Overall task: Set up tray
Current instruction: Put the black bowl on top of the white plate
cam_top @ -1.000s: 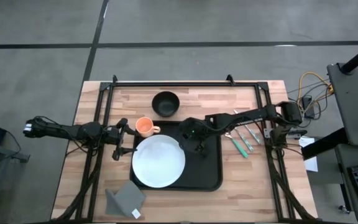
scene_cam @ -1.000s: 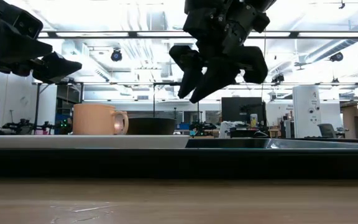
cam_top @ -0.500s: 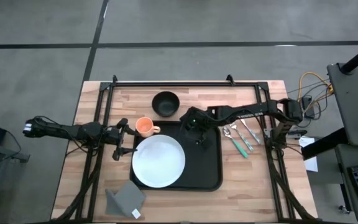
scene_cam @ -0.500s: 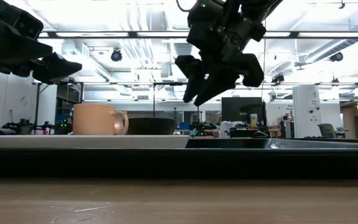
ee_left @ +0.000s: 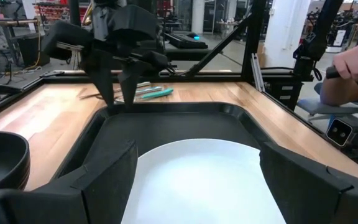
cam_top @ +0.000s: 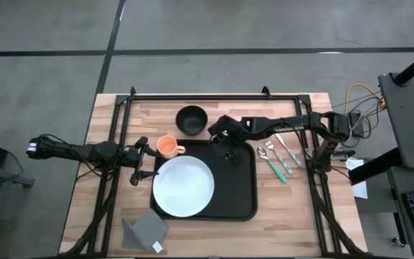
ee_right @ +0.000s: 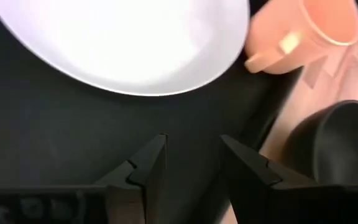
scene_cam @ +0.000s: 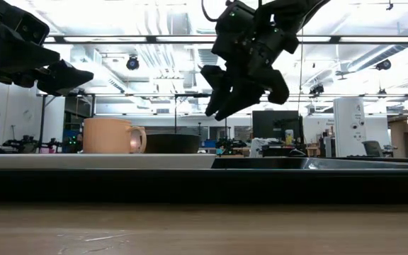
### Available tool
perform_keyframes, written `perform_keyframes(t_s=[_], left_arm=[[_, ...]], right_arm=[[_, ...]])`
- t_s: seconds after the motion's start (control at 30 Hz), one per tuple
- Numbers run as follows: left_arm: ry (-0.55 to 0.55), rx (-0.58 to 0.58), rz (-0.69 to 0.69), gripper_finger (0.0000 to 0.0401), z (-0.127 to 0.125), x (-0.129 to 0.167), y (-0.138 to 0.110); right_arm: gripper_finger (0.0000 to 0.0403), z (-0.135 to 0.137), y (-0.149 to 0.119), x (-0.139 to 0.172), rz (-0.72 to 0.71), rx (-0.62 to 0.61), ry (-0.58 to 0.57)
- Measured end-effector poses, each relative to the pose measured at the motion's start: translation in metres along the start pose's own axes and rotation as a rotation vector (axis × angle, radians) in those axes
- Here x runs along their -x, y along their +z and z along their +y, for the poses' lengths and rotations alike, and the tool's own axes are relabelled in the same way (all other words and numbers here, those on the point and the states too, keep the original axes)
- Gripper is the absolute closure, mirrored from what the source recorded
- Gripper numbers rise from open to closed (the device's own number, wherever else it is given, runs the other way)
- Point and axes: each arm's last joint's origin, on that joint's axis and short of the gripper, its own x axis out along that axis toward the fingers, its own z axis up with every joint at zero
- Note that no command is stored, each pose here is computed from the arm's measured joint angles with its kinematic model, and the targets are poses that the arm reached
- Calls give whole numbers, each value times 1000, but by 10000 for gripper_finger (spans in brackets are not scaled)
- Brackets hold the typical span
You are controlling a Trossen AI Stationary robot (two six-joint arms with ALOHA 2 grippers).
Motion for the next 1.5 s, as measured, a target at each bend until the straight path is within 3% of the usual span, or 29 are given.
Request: perform_keyframes(t_s=[0.57,0.83,1.5], left_arm=[[0,0,9,86,0,-1,-1],[1,0,25,86,0,-2,-2],[2,0,49,86,0,-3,-4]], right_arm=[[269,-47,-41,0,-61,1,-194],[262,-75,-44,-3,-99,3,-166],[270,-96,-50,-48,12,-58,-17]])
